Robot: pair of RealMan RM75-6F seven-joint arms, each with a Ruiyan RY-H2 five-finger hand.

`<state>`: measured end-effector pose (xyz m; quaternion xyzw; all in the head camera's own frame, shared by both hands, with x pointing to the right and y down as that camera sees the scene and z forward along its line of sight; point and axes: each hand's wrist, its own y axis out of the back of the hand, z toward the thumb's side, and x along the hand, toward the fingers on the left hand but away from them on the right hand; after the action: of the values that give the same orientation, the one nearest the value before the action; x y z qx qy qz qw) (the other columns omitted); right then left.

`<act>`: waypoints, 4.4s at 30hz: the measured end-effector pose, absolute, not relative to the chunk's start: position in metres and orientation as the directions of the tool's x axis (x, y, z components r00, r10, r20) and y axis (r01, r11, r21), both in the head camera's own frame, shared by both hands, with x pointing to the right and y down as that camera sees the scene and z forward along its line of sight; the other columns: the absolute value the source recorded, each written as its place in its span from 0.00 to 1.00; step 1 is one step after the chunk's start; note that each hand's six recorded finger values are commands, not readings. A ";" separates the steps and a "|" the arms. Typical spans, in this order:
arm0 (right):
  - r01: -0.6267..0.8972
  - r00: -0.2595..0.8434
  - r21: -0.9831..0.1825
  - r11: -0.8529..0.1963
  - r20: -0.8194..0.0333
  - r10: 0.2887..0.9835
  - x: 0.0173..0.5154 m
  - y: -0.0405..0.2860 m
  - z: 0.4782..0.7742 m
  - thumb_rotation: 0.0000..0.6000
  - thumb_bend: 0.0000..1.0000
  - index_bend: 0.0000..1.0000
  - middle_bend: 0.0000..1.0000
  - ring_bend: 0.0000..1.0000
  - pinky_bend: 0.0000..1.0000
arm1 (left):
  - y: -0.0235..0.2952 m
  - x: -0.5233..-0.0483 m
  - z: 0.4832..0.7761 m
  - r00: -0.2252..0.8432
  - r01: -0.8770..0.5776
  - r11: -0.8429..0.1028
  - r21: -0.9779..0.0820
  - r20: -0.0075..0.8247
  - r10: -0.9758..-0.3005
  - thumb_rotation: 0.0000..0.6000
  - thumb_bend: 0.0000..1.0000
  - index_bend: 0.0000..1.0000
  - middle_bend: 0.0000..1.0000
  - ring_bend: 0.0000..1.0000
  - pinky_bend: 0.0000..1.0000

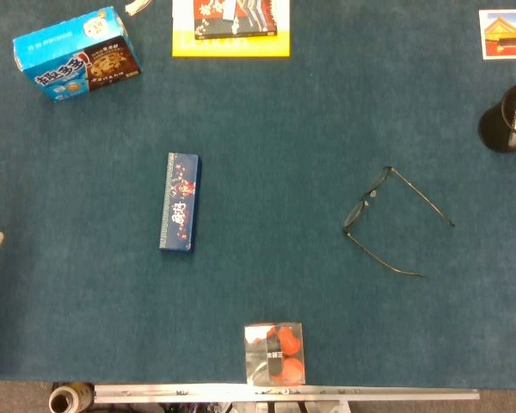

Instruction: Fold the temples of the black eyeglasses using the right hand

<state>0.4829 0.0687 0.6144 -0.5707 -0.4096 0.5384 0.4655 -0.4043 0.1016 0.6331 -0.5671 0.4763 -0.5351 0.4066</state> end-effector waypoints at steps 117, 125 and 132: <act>-0.227 0.596 -0.883 -0.411 -0.459 0.658 0.277 0.060 0.755 1.00 0.76 0.50 0.43 0.25 0.38 | 0.117 -0.417 0.597 -0.083 -0.135 -0.177 -0.975 0.189 -0.978 1.00 0.00 0.40 0.35 0.31 0.35; -0.217 0.604 -0.885 -0.412 -0.454 0.655 0.269 0.058 0.758 1.00 0.76 0.50 0.43 0.25 0.38 | 0.116 -0.418 0.594 -0.085 -0.140 -0.169 -0.976 0.181 -0.980 1.00 0.00 0.40 0.35 0.31 0.35; -0.212 0.602 -0.886 -0.413 -0.451 0.659 0.267 0.054 0.762 1.00 0.76 0.50 0.43 0.25 0.38 | 0.114 -0.419 0.593 -0.087 -0.142 -0.166 -0.976 0.179 -0.980 1.00 0.00 0.41 0.35 0.31 0.35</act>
<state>0.2671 0.0543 0.7620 -0.7285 -0.1536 0.4190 0.5197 -0.4189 0.1141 0.5934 -0.5484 0.5114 -0.5311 0.3945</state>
